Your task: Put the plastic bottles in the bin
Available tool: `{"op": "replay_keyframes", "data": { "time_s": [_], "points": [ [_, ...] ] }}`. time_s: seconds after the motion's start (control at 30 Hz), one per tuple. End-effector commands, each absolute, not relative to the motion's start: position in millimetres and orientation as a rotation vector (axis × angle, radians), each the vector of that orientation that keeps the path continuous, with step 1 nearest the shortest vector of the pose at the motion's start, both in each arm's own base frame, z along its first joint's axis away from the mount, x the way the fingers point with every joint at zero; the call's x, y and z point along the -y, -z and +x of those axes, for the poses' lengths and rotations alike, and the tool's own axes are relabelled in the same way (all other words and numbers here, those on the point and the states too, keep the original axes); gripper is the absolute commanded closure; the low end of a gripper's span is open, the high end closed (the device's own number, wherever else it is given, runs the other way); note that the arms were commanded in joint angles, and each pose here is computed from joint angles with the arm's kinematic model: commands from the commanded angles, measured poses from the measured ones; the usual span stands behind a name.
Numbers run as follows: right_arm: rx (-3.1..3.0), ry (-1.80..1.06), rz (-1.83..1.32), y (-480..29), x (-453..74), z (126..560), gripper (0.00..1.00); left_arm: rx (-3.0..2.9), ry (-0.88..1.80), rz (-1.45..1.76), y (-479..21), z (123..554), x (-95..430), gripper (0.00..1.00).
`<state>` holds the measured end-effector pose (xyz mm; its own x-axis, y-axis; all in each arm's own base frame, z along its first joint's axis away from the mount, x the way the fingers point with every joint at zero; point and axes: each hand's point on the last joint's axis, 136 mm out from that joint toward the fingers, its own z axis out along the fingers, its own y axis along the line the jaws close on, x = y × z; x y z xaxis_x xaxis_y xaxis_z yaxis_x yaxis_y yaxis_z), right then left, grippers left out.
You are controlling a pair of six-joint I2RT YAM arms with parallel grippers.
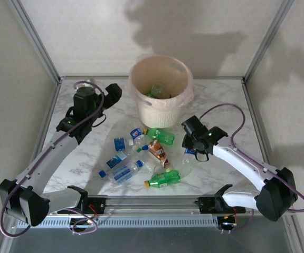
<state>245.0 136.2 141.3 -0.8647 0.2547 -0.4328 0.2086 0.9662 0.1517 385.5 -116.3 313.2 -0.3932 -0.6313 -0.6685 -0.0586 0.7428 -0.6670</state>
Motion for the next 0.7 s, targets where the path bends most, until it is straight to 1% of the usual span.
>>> {"op": "replay_keyframes", "data": {
  "time_s": [0.0, 0.2, 0.37, 0.53, 0.67],
  "points": [
    [-2.542, -0.056, 0.31, -194, -120, 259, 0.59, -1.872, 0.67, -0.55, -317, 382, 108, 0.04],
    [-2.322, -0.164, 0.24, -289, -139, 298, 0.59, -1.866, 0.673, -0.554, -318, 383, 107, 0.04],
    [-2.143, -0.285, 0.172, -364, -169, 336, 0.57, -1.864, 0.69, -0.557, -319, 384, 110, 0.04],
    [-2.043, -0.36, 0.103, -408, -206, 374, 0.57, -1.88, 0.668, -0.55, -318, 382, 108, 0.04],
    [-2.016, -0.373, 0.059, -420, -228, 400, 0.57, -1.88, 0.636, -0.556, -317, 379, 101, 0.03]
  ]
}}
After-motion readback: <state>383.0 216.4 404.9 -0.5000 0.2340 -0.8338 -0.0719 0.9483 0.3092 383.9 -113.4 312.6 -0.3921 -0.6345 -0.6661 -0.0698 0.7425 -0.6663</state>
